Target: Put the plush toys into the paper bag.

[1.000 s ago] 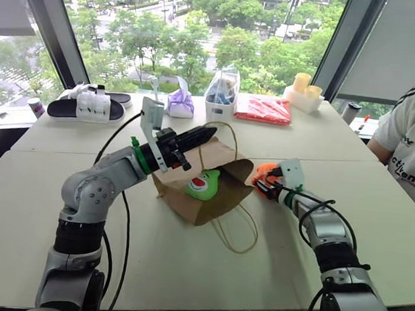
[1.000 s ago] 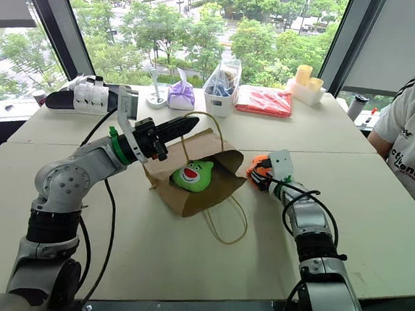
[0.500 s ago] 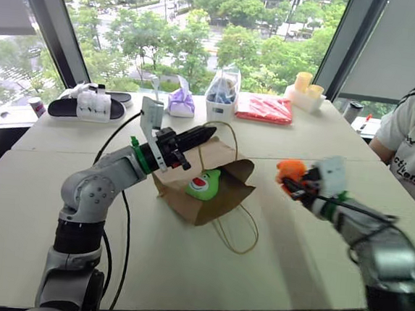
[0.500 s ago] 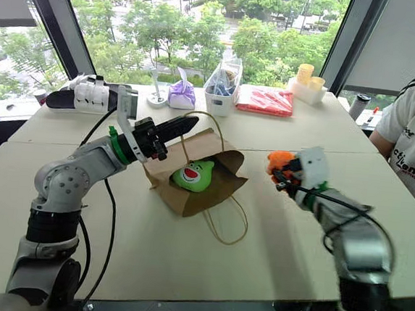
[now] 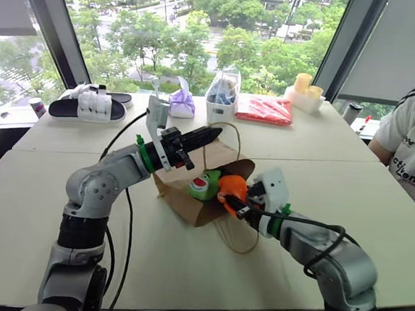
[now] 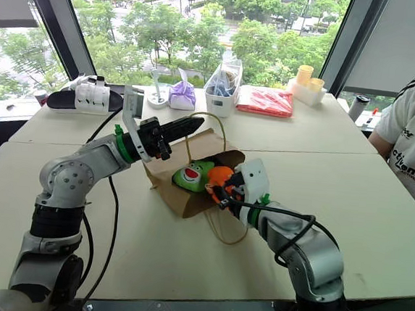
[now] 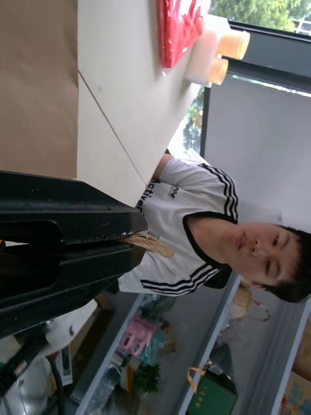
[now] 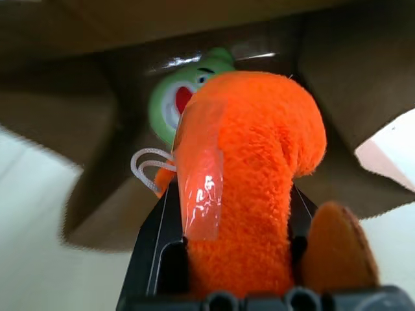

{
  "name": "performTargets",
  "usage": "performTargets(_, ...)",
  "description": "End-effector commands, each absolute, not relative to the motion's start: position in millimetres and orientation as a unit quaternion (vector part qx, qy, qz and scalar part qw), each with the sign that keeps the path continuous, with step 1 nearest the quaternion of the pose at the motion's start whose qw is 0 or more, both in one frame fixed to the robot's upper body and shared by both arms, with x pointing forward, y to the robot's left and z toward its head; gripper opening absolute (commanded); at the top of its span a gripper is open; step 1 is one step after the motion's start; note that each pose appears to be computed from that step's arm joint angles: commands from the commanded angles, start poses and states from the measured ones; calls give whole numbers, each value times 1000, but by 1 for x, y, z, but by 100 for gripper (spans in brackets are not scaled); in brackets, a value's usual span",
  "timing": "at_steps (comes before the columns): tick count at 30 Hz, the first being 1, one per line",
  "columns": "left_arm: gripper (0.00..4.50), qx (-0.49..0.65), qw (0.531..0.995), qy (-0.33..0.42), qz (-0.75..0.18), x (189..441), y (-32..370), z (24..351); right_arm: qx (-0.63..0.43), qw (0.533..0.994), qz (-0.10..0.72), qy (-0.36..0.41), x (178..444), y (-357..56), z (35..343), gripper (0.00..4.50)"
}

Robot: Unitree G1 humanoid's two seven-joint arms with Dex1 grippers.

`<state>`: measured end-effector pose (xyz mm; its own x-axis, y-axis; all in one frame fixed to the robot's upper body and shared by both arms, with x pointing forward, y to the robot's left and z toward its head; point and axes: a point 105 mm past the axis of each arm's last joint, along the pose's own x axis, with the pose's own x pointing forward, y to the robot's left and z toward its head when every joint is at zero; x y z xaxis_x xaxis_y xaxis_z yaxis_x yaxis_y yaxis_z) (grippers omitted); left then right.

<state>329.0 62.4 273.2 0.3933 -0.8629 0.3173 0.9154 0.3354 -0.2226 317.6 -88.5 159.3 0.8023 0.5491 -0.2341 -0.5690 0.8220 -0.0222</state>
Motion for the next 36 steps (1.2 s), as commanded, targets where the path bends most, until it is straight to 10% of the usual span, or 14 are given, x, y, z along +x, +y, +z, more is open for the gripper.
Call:
performTargets(1, 0, -176, 803, -95, -562, 318, 60, 287, -43, 952, 293, 80, 337, -78, 165, 129)
performTargets(11, 0, -182, 796, -87, -570, 308, 56, 284, -39, 968, 245, 42, 404, -64, 166, 129)
performTargets(18, 0, -187, 797, -85, -568, 305, 56, 282, -45, 966, 249, 46, 409, -59, 157, 420)
performTargets(36, 0, -187, 804, -88, -557, 321, 63, 283, -114, 948, 287, 77, 294, -141, 191, 445)
